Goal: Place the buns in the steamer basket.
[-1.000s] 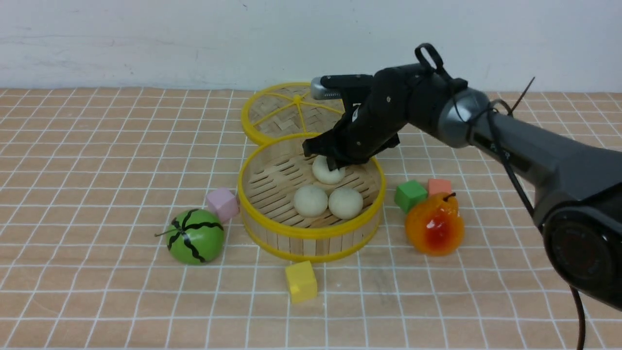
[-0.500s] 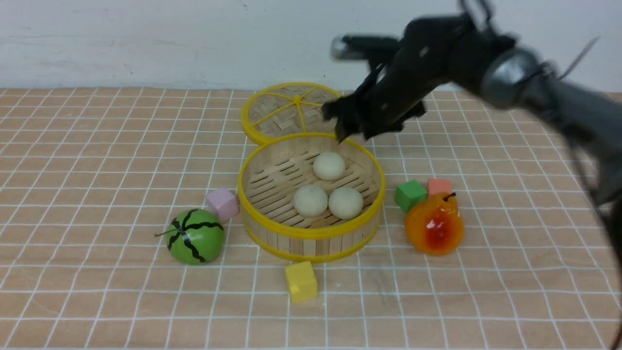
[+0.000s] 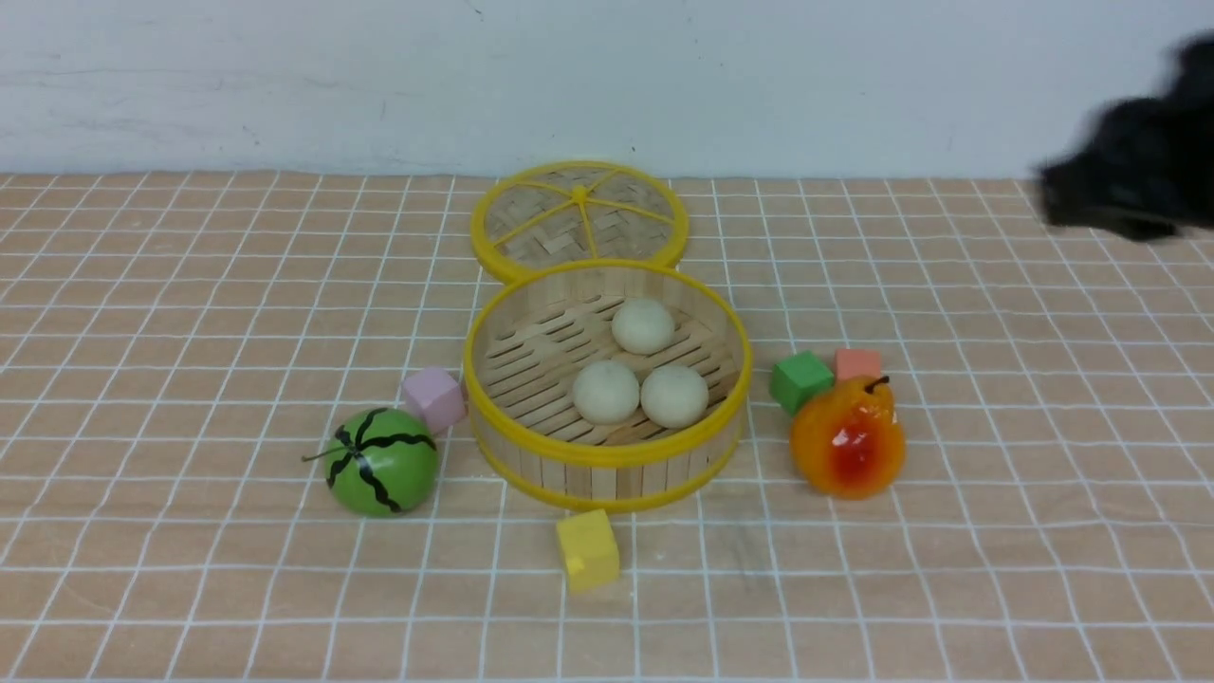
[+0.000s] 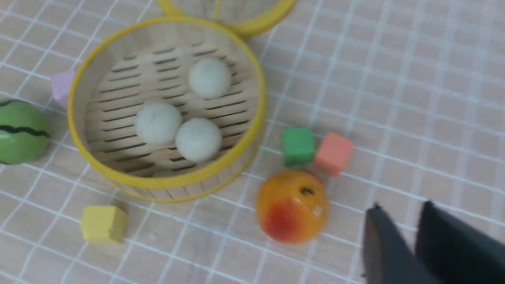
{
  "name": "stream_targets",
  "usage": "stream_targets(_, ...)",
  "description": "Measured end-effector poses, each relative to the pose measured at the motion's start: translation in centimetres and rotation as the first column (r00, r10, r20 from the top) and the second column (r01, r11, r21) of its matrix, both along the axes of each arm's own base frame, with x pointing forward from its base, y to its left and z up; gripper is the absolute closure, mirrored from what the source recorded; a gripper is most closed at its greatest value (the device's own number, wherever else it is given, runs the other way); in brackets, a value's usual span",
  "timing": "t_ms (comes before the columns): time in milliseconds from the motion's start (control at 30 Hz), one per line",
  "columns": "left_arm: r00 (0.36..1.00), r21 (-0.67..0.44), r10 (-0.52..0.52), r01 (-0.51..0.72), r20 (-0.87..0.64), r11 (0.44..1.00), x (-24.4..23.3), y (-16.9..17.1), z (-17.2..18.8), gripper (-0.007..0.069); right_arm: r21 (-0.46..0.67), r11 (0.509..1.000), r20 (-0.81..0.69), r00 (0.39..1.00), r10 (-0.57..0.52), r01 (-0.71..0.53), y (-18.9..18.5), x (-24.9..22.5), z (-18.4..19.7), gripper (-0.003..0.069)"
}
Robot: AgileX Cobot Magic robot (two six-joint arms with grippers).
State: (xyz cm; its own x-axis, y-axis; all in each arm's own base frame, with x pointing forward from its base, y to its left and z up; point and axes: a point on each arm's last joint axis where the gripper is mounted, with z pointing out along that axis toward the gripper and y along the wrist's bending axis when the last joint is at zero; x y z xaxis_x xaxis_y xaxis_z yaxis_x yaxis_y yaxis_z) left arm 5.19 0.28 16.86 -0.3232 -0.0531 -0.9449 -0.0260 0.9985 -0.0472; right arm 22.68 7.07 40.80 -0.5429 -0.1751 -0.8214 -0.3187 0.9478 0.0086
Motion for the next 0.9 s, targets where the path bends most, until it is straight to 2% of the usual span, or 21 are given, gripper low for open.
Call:
stream_targets(67,1.000,0.000,0.000,0.000,0.000,1.000,0.0,0.0,0.0,0.0387,0.029,0.999,0.079,0.996,-0.043,0.041,-1.7,-4.6,-0.9,0.0669)
stream_targets(100,1.000,0.000,0.000,0.000,0.000,1.000,0.0,0.0,0.0,0.0387,0.035,0.999,0.098,0.994,-0.044,0.040,-1.8,-5.0,-0.6,0.0673)
stream_targets(167,1.000,0.000,0.000,0.000,0.000,1.000,0.0,0.0,0.0,0.0387,0.079,0.992,0.148,0.983,-0.109,0.098,-3.6,-9.4,-2.8,0.0680)
stream_targets(333,1.000,0.000,0.000,0.000,0.000,1.000,0.0,0.0,0.0,0.0387,0.124,0.974,0.157,0.965,-0.210,0.192,-5.6,-13.9,-7.5,0.0680)
stream_targets(633,1.000,0.000,0.000,0.000,0.000,1.000,0.0,0.0,0.0,0.0387,0.181,0.962,0.247,0.937,-0.246,0.205,-6.8,-17.3,-9.7,0.0680)
stream_targets(900,1.000,0.000,0.000,0.000,0.000,1.000,0.0,0.0,0.0,0.0387,0.181,0.961,0.222,0.943,-0.249,0.211,-6.8,-17.6,-10.2,0.0678)
